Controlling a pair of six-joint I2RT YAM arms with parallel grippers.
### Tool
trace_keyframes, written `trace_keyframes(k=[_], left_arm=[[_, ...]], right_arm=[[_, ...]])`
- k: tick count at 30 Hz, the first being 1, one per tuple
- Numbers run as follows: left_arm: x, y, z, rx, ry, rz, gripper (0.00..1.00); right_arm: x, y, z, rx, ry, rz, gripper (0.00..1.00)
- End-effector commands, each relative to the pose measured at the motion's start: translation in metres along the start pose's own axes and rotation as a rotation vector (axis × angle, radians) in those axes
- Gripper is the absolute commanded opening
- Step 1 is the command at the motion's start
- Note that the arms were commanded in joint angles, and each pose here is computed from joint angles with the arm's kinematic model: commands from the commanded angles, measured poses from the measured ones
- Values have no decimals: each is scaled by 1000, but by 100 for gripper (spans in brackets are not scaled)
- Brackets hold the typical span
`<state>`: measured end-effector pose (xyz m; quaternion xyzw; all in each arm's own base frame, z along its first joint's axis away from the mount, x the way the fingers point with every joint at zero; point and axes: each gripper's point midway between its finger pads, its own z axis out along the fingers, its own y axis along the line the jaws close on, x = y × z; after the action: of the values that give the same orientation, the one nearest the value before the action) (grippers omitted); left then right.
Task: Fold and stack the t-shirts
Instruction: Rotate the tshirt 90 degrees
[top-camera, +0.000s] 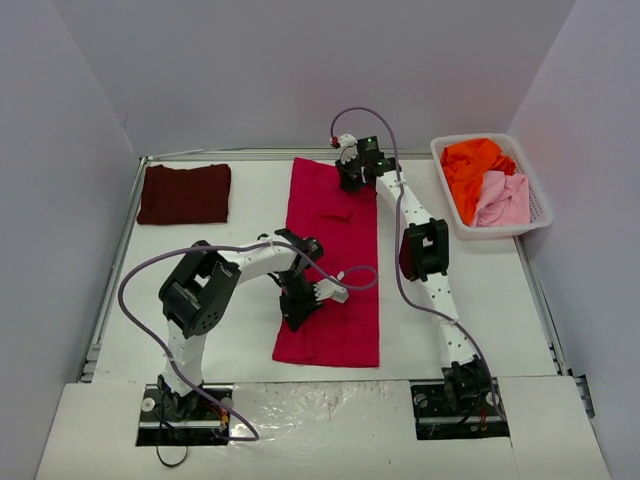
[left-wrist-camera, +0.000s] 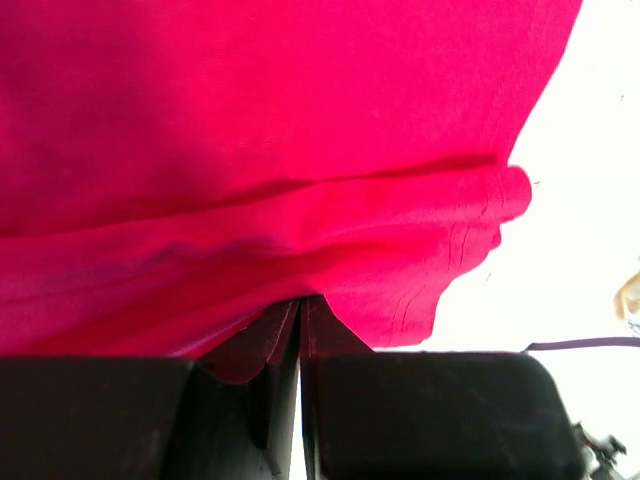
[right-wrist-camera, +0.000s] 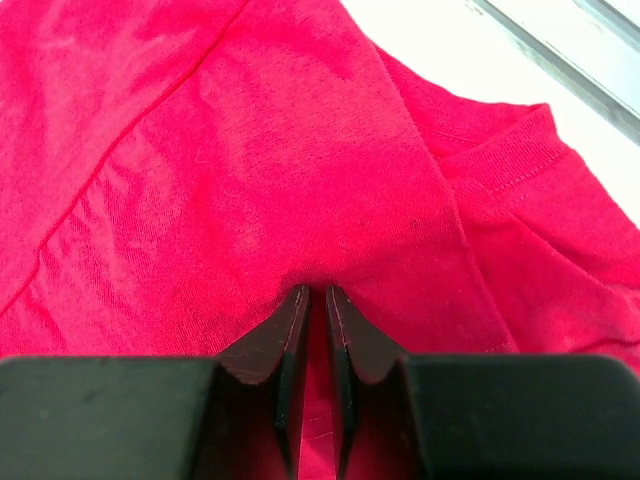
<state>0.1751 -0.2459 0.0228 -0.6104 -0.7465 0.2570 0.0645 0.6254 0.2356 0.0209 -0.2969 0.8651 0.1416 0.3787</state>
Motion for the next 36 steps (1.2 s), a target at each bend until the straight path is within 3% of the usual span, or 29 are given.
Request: trace_keyframes(k=[1, 14, 22, 27, 29, 33, 36], left_arm=[[11, 7, 35, 12, 86, 32, 2], [-13, -6, 30, 61, 31, 29, 2], [-21, -19, -23, 5, -47, 77, 2], [-38, -24, -93, -133, -240, 116, 2], [-40, -25, -120, -192, -301, 106, 2], [-25, -33, -146, -248, -325, 80, 2], [-14, -31, -165, -319, -422, 40, 2]], right_arm=[[3, 39, 15, -59, 19, -25, 10], [-4, 36, 12, 3, 22, -123, 11], [-41, 41, -13, 49, -42, -193, 7], [-75, 47, -42, 144, -76, -275, 16], [-97, 49, -65, 157, -117, -280, 25], [-129, 49, -111, 230, -168, -286, 43], [-141, 53, -141, 243, -196, -268, 48]])
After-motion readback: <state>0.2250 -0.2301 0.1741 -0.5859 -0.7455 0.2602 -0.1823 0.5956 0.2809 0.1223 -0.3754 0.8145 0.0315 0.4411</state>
